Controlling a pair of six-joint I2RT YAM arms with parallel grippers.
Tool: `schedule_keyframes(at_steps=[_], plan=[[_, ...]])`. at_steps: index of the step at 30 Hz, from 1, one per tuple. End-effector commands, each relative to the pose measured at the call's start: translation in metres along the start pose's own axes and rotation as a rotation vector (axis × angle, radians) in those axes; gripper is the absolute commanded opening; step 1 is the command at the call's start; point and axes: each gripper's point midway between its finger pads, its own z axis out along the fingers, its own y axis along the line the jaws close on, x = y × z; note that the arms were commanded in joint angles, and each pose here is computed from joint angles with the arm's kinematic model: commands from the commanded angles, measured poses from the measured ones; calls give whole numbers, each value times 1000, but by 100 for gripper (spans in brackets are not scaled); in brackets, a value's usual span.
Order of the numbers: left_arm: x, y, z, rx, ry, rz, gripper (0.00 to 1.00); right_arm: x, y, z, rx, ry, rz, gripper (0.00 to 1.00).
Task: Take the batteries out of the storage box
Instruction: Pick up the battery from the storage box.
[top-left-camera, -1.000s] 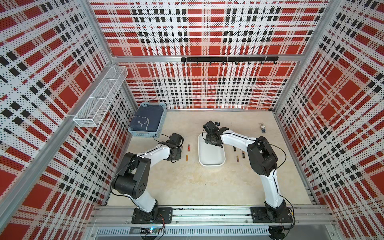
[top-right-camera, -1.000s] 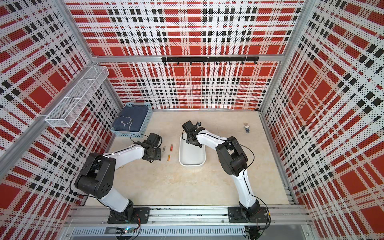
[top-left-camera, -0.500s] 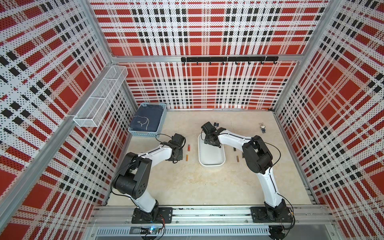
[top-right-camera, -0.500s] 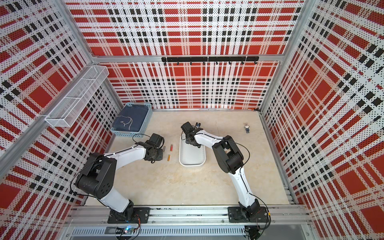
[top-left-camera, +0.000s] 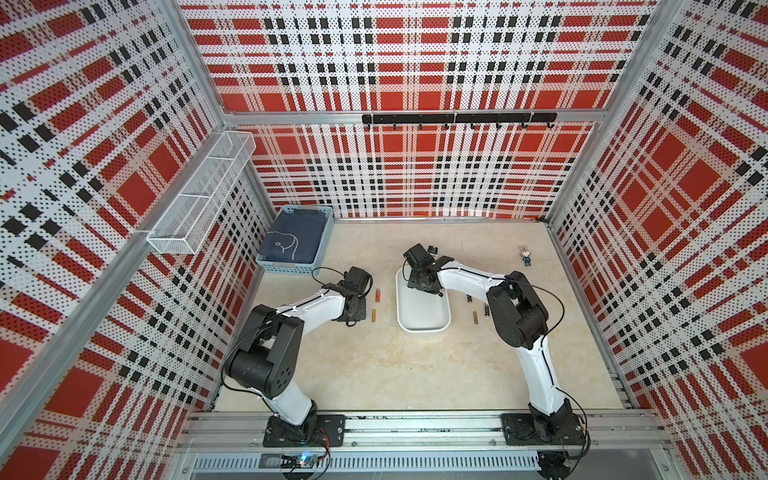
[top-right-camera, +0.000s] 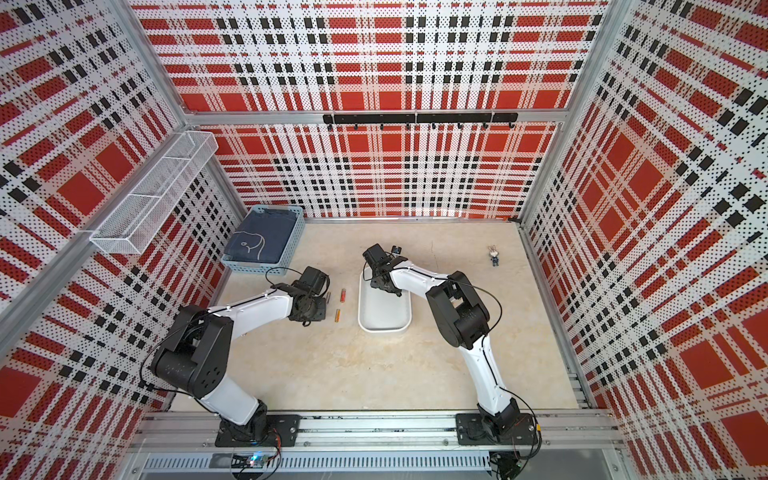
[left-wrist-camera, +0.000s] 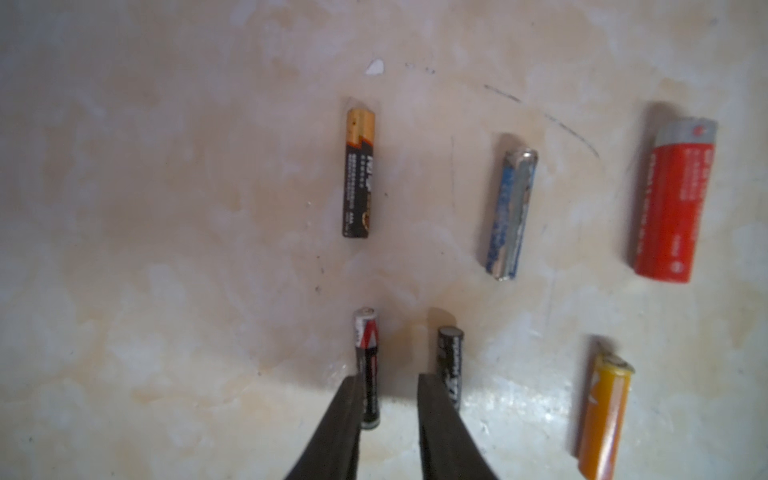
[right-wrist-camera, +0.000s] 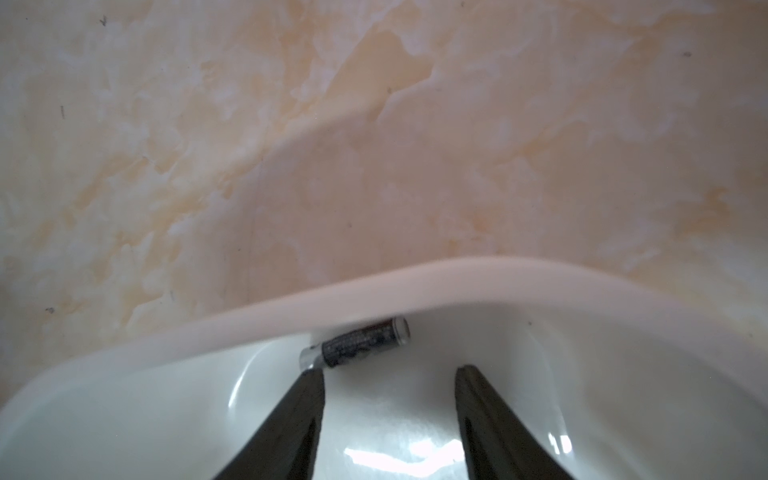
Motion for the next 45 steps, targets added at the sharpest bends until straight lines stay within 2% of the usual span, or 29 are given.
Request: schedule_keyframes(at_steps=[1,9,27,30,33,37,43,45], plan=[[-16,4,-17,-10,-52,-21,29,-15,10,-25,-42,-45,11,59],[-22,3,-22,-14,-72,-26,30,-20,21,-20,-62,-59,22,61],[-13,-8,-11,-29,-44,27,29,-7,-2,24,93,-45,-50,57],[-12,-9,-10,-33,-41,32,29,0,-6,28,102,-24,-67,51],[-12,-9,-10,-31,-42,30,29,5,-12,27,113,-13,-85,41],[-12,-9,-9,-34,-39,33,29,10,-19,14,103,-1,-104,33],[-17,-10,-11,-37,-51,33,29,10,-19,-7,54,6,-133,12],[-20,-11,-12,-32,-56,32,29,9,-15,-11,37,7,-148,8]])
